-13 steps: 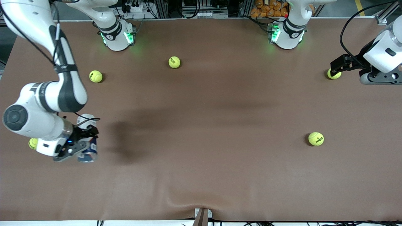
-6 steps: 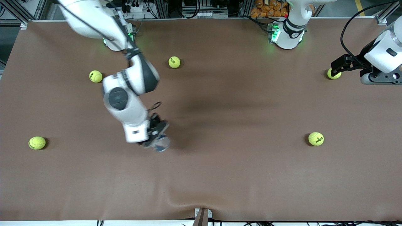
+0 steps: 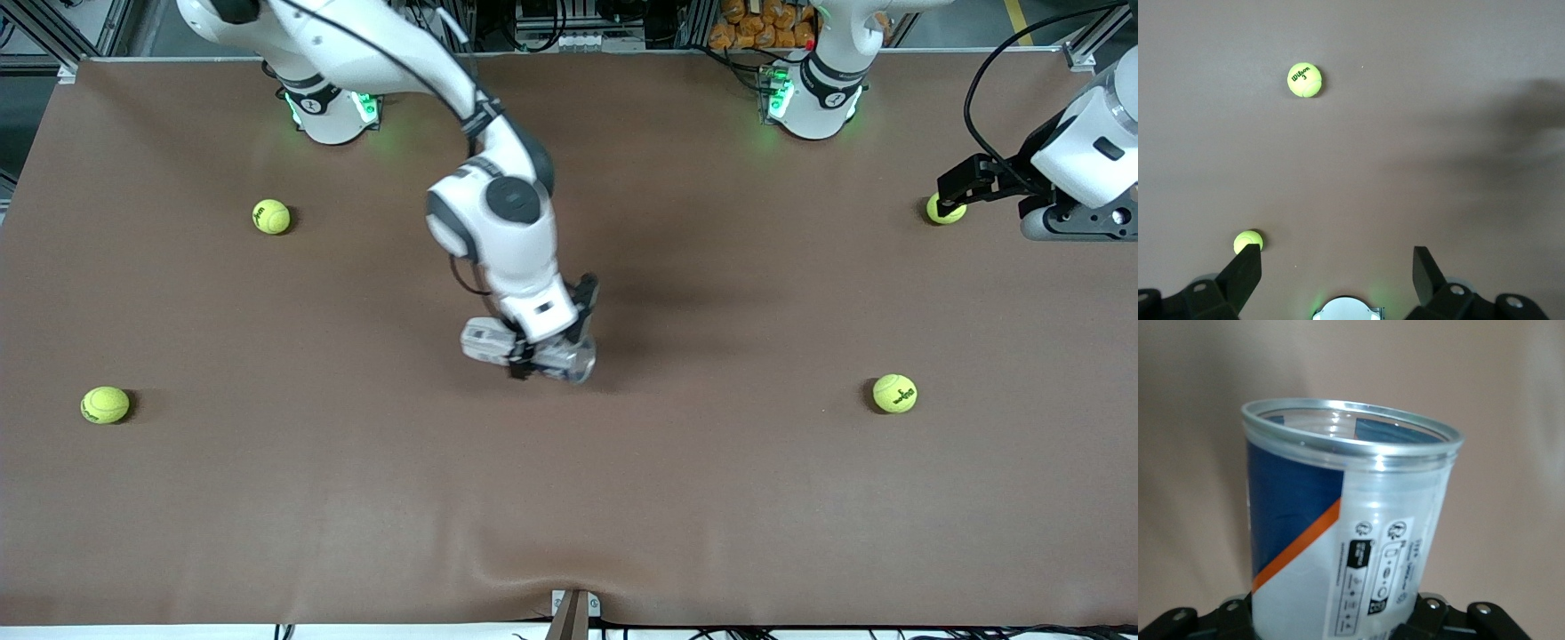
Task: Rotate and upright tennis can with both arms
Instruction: 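Carry the can with the right gripper to the table middle, then lower the can with the right gripper while the left gripper approaches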
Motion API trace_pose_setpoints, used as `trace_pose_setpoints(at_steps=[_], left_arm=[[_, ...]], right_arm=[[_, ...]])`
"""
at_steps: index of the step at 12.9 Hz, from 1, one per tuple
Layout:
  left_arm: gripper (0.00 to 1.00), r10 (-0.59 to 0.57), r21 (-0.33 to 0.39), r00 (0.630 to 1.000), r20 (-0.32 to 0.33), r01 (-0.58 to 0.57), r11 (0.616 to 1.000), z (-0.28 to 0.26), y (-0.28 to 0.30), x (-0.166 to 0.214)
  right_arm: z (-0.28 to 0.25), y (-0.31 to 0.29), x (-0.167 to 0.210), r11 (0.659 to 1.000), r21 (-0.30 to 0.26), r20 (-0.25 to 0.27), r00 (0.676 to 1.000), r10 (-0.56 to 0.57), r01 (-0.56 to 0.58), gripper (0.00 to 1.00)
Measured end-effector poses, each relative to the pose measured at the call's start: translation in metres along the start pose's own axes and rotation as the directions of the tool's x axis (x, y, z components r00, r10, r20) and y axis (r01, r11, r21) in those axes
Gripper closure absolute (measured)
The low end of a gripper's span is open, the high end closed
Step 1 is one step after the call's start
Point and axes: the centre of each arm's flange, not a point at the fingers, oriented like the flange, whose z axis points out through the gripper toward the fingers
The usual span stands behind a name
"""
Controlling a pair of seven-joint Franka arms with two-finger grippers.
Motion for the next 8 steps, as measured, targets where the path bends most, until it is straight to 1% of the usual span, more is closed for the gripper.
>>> trace_pose_setpoints(at_steps=[1, 2, 3, 5, 8], left_arm=[[0.00, 0.000, 0.000, 1.000, 0.000, 0.000, 1.000, 0.000, 0.000, 0.000], [0.00, 0.000, 0.000, 1.000, 0.000, 0.000, 1.000, 0.000, 0.000, 0.000], [0.00, 0.000, 0.000, 1.000, 0.001, 0.000, 1.000, 0.000, 0.000, 0.000], [0.00, 0.000, 0.001, 1.000, 0.010, 0.000, 1.000, 0.005, 0.000, 0.001], [0.00, 0.003, 0.001, 0.999, 0.041, -0.003, 1.000, 0.020, 0.002, 0.009]], right_arm=[[0.003, -0.016, 0.012, 0.999, -0.018, 0.006, 0.999, -0.049, 0.050, 0.30], [0.009, -0.026, 0.017, 0.997, -0.024, 0.014, 0.997, -0.078, 0.078, 0.30], [0.015, -0.031, 0.020, 0.995, -0.030, 0.012, 0.995, -0.094, 0.095, 0.30], [0.032, -0.038, 0.026, 0.991, -0.050, -0.014, 0.992, -0.122, 0.121, 0.30], [0.063, -0.051, 0.029, 0.987, -0.058, -0.033, 0.988, -0.149, 0.147, 0.30]])
